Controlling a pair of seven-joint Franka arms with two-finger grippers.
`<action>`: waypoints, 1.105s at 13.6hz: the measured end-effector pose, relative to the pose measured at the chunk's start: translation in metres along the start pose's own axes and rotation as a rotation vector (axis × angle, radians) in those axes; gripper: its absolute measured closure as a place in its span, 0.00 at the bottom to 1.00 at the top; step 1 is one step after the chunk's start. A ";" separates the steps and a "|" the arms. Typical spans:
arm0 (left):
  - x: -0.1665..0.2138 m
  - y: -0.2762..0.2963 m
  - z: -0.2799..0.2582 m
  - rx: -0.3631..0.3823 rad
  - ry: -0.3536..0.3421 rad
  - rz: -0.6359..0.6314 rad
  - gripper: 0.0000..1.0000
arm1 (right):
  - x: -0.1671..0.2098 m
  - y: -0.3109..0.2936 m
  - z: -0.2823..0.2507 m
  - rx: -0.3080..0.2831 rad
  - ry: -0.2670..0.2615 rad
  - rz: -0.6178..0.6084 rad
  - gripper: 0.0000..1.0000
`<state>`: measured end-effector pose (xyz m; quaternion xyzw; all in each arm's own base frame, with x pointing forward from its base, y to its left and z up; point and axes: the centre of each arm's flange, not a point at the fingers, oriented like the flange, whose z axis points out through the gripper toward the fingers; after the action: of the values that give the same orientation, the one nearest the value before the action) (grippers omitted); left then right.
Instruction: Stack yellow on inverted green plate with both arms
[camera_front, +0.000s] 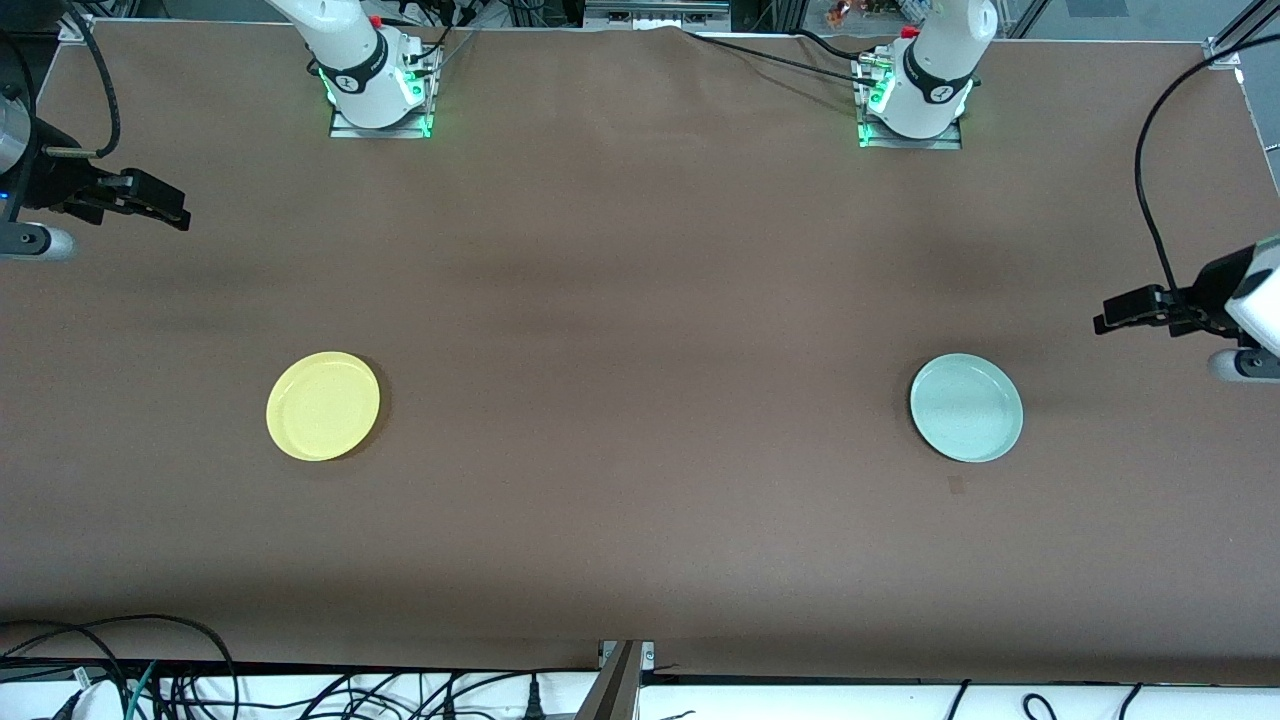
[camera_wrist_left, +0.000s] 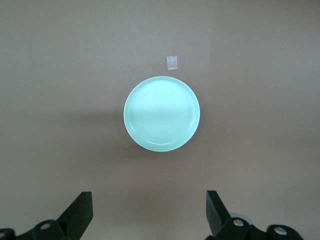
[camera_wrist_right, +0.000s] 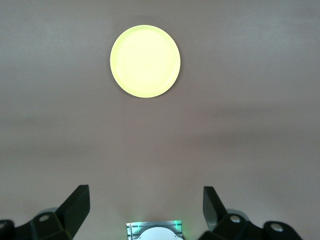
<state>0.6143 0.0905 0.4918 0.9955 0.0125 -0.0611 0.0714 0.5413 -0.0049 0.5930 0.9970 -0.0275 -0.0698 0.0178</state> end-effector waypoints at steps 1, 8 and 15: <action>0.005 -0.011 0.015 -0.023 -0.010 0.001 0.00 | 0.000 0.001 0.000 0.002 -0.001 0.002 0.00; 0.040 -0.074 0.134 -0.164 0.015 0.058 0.00 | 0.003 0.008 0.004 0.005 -0.009 0.015 0.00; 0.040 -0.089 0.225 -0.231 0.002 -0.028 0.00 | 0.002 0.007 0.004 0.008 -0.012 0.014 0.00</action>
<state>0.6243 0.1466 0.2530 0.9804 0.0336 -0.0592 0.1846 0.5427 -0.0124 0.5885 0.9964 -0.0351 -0.0757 0.0143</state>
